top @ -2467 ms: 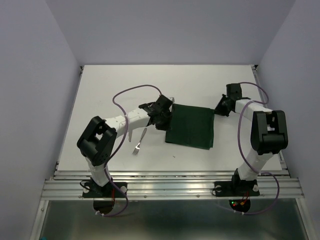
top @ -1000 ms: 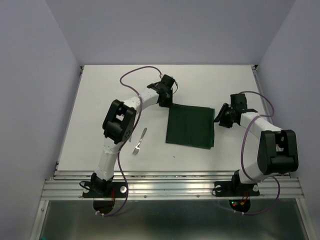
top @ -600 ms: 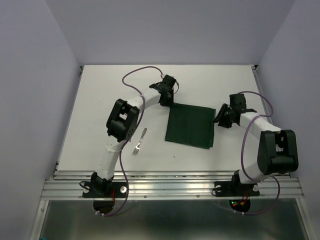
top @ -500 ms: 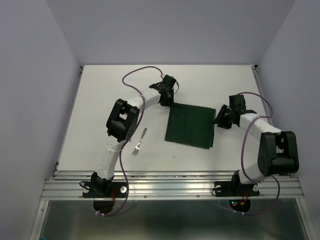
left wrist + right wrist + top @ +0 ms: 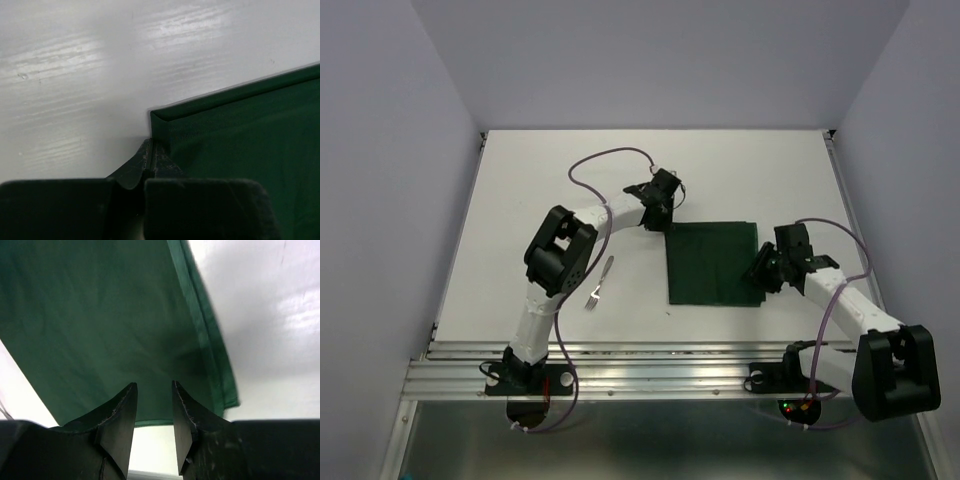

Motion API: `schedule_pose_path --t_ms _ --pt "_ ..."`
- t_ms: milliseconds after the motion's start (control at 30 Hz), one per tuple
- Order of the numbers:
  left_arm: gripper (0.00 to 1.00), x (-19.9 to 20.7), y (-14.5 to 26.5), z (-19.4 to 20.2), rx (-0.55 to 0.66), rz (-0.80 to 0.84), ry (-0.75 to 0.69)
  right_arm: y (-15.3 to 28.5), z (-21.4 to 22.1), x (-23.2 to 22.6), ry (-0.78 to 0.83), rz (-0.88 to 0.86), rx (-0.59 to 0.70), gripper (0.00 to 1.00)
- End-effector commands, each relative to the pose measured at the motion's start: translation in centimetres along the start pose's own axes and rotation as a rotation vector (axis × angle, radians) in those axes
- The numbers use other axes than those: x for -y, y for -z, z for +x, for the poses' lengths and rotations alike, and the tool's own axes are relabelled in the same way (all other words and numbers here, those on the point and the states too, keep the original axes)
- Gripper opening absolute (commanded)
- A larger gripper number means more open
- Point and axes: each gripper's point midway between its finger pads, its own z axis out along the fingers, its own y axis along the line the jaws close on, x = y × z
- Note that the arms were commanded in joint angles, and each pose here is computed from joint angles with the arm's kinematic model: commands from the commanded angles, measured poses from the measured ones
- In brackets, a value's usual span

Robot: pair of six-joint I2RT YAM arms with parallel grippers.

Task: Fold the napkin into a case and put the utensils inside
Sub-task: Pick up the top corner of the square-folded napkin from the center of the board.

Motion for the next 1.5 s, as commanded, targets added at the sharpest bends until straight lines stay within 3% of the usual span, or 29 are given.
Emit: schedule_pose_path --t_ms 0,233,333,533,767,933,1200,1467 --pt "0.0 -0.7 3.0 -0.7 0.024 -0.057 -0.004 0.3 1.6 1.1 -0.076 0.057 -0.007 0.4" --pt "0.0 -0.6 7.0 -4.2 0.12 -0.075 -0.002 0.5 1.5 3.5 -0.107 0.186 0.031 0.4" --pt "0.0 -0.9 8.3 -5.2 0.149 -0.074 0.011 0.8 1.4 3.7 -0.109 0.205 0.047 0.47" --pt "0.0 -0.2 9.6 -5.6 0.145 -0.023 0.009 0.6 1.6 4.3 -0.12 0.251 0.049 0.5" --pt "0.0 3.3 9.6 -0.3 0.004 0.186 0.015 0.0 1.1 3.1 -0.098 0.204 0.051 0.5" --pt "0.0 3.8 10.0 1.6 -0.019 0.247 0.057 -1.7 3.5 2.3 -0.049 0.191 -0.008 0.49" --pt "0.0 2.0 9.0 4.7 -0.072 0.199 0.048 -2.2 4.7 -0.2 -0.038 0.153 -0.019 0.5" --pt "0.0 0.2 6.8 8.4 -0.151 0.156 0.037 0.5 1.8 -0.3 -0.037 0.158 0.131 0.53"
